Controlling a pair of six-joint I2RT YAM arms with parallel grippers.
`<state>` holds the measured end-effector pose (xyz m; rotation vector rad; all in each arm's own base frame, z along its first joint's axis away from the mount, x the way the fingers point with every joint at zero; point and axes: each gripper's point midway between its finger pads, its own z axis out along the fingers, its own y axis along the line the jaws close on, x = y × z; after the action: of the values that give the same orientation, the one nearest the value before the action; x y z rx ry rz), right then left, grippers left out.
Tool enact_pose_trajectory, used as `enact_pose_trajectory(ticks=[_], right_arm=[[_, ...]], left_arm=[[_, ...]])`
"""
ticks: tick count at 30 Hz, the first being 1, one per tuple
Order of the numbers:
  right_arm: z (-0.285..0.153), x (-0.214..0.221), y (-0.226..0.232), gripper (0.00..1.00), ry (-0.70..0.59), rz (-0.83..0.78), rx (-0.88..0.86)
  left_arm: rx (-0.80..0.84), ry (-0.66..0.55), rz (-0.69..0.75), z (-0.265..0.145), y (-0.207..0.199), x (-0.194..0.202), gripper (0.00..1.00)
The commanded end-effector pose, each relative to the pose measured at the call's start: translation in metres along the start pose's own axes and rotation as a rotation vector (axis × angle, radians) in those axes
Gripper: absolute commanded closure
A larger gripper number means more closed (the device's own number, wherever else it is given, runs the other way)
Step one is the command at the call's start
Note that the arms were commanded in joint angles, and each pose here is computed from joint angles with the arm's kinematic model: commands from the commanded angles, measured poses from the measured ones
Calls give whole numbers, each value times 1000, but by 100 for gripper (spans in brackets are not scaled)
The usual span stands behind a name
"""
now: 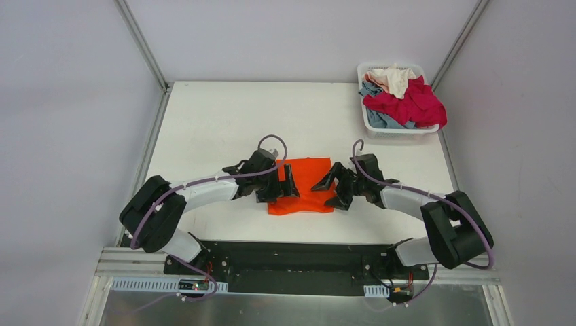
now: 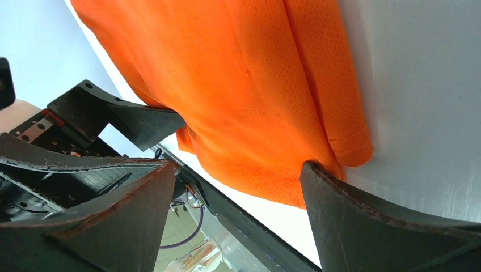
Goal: Fold and stack the t-shirts
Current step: Put the neatly folded tshirt into the corner of the board with the left arm
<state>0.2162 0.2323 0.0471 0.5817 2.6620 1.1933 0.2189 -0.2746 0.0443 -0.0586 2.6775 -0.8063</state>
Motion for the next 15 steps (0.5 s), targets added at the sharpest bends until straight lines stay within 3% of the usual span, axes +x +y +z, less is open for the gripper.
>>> enact_pose_trajectory(ticks=[1,7,11,15], right_arm=[[4,-6,-54,14,-69,27,174],[-5,-7,-50,14,-82,-10,170],[-16,-7,-22,13,-58,-79,110],[-45,-17,33,10,-117,-172,-4]], left_arm=[[-197,60,-61,-5,59,34,1],[-267,-13,-97,-30,82,28,1],[-195,-46,-81,-41,61,14,1],[-164,-154,-39,-61,41,-15,1]])
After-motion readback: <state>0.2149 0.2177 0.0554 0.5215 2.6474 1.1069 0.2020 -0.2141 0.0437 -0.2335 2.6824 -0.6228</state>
